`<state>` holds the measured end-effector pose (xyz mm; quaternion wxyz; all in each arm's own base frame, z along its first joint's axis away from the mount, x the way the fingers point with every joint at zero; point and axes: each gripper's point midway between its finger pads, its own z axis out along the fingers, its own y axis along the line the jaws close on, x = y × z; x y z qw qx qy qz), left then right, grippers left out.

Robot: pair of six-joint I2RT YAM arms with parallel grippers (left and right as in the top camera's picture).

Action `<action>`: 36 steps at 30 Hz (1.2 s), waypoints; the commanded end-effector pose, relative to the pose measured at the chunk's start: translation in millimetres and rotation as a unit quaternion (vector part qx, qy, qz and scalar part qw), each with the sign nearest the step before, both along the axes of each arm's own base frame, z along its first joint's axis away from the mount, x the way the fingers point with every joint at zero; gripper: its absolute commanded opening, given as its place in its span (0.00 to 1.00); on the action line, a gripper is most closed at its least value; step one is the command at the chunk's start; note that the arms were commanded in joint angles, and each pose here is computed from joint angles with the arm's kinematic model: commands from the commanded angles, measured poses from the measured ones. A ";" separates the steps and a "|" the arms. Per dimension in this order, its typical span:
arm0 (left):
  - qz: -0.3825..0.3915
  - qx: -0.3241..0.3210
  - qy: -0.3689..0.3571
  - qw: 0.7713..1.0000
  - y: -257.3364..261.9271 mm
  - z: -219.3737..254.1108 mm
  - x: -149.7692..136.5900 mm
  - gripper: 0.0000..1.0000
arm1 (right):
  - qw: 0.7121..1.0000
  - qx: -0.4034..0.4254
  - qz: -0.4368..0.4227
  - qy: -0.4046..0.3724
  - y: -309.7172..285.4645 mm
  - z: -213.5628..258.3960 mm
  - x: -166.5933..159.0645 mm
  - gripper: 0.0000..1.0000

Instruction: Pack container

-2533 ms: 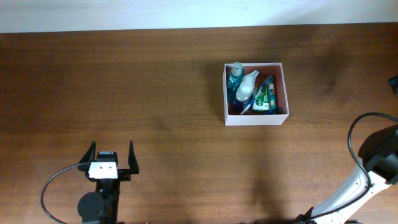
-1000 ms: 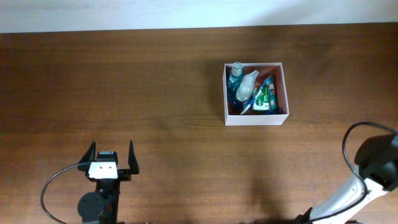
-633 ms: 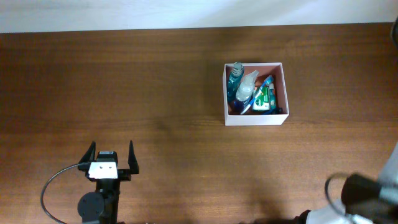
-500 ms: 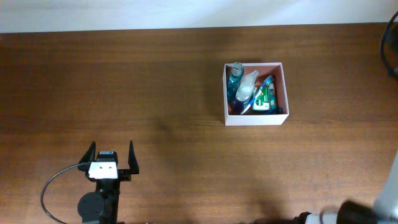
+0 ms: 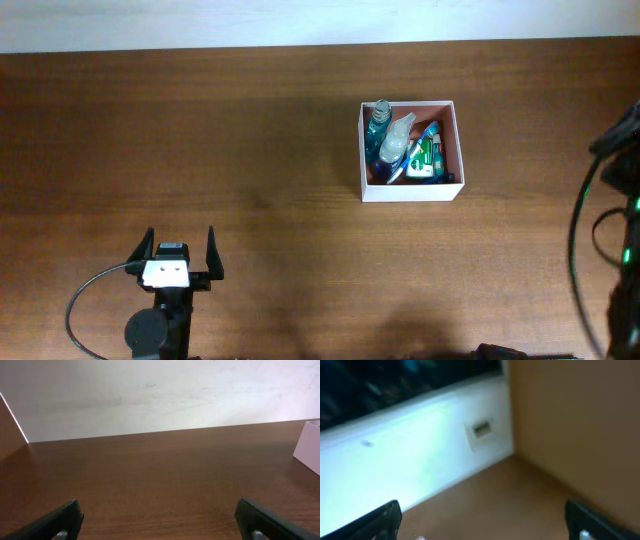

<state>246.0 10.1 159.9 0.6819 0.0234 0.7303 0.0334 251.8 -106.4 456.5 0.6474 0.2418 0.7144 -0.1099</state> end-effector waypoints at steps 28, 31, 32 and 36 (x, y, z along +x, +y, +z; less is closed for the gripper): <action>-0.008 0.006 0.000 1.000 -2.9 -0.7 -0.3 0.99 | 0.926 -0.207 0.258 -0.184 116.6 -56.3 -54.7 0.99; -0.008 0.006 0.000 1.000 -2.9 -0.8 -0.3 0.99 | 0.920 -0.211 0.269 -0.190 121.0 -71.6 -54.8 0.99; -0.008 0.006 0.000 1.000 -2.9 -0.7 -0.3 1.00 | 0.919 -0.211 0.274 -0.191 122.8 -76.4 -54.8 0.99; -0.008 0.006 0.000 1.000 -2.9 -0.8 -0.3 0.99 | 0.915 -0.211 0.288 -0.187 127.3 -96.4 -54.3 0.99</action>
